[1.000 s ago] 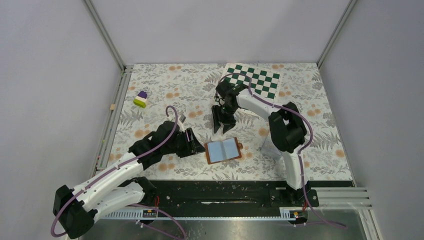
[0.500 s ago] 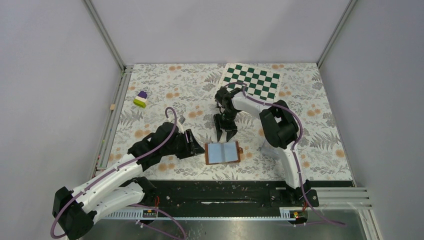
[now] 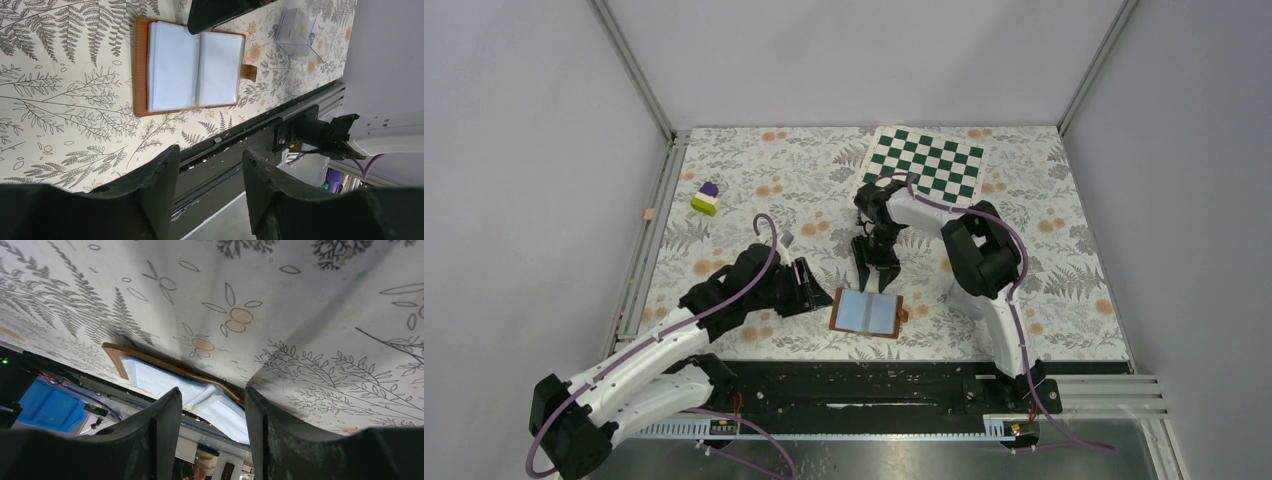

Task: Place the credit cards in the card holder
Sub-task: Open the card holder at the center of the board.

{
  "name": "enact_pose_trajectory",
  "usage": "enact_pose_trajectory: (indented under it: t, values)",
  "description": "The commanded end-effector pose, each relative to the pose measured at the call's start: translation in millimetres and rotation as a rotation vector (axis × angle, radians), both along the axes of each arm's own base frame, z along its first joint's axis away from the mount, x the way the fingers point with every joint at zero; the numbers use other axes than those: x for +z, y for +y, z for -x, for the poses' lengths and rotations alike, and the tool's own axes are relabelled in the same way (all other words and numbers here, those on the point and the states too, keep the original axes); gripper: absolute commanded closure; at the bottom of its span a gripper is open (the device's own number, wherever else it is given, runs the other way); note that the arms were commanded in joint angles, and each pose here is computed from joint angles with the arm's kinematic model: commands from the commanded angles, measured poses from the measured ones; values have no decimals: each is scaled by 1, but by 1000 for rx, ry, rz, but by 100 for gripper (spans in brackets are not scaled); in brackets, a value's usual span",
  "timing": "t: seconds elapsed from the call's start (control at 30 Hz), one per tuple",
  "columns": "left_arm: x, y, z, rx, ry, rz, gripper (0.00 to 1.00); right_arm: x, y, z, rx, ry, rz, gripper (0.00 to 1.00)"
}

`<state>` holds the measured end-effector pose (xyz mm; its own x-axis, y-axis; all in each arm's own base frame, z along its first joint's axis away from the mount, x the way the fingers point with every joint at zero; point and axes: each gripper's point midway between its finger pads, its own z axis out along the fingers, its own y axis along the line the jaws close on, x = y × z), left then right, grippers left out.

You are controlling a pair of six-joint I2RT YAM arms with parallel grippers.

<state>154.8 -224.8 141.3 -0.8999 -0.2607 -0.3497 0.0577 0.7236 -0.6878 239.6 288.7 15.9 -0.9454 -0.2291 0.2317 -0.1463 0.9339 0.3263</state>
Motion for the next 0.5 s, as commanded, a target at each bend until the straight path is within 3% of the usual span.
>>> enact_pose_trajectory:
  t: [0.0, 0.2, 0.47]
  values:
    - [8, -1, -1, -15, -33, 21, 51, 24, 14, -7, 41, -54, -54, 44]
    - [9, -3, -2, -22, -40, 27, 51, 37, 26, -19, 28, -118, -104, 42]
    - [15, -2, -2, -24, -51, 28, 50, 16, 46, -9, 43, -29, -109, 41]
